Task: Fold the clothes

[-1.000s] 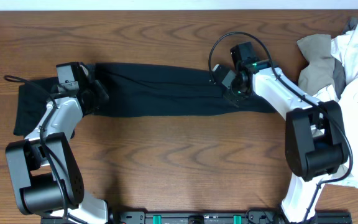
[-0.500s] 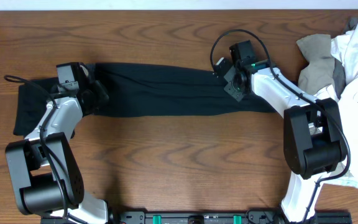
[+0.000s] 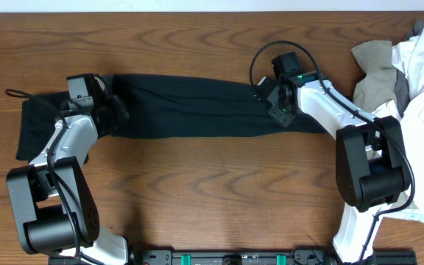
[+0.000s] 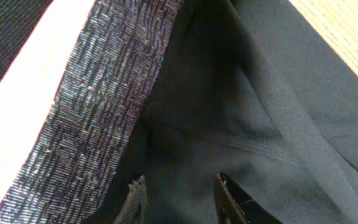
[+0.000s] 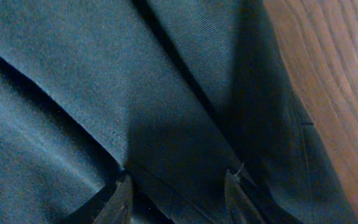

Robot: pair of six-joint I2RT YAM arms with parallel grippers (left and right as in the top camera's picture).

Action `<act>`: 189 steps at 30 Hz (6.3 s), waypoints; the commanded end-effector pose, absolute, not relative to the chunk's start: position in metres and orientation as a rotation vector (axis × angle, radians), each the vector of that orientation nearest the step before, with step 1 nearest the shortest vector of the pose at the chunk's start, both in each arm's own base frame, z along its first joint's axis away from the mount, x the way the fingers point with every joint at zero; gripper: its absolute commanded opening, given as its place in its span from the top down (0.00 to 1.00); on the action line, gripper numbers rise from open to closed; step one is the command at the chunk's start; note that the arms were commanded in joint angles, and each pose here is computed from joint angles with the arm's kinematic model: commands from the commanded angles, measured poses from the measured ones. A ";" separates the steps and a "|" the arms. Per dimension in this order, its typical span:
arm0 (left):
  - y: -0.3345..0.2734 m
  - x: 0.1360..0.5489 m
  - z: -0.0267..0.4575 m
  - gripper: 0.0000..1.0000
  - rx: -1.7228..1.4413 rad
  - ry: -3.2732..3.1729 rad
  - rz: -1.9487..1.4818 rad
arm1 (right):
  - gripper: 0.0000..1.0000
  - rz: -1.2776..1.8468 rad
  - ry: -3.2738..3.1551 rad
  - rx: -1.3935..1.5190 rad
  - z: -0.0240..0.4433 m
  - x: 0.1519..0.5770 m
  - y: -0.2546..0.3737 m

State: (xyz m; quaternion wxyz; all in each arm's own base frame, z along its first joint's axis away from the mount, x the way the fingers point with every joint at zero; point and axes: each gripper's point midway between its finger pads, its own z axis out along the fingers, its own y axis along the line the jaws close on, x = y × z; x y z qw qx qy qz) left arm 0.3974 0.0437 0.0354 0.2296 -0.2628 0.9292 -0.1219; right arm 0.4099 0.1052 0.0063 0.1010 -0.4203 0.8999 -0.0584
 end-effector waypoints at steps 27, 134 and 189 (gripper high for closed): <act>0.045 0.400 0.039 0.62 -0.708 2.552 -0.326 | 0.88 -0.339 2.483 -0.658 0.048 0.494 0.084; 0.039 0.372 0.026 0.61 -0.755 2.674 -0.322 | 0.97 -0.112 2.979 0.758 0.037 0.346 -0.107; 0.039 0.370 0.025 0.62 -0.759 2.681 -0.322 | 0.55 0.139 3.054 0.729 0.017 0.338 -0.087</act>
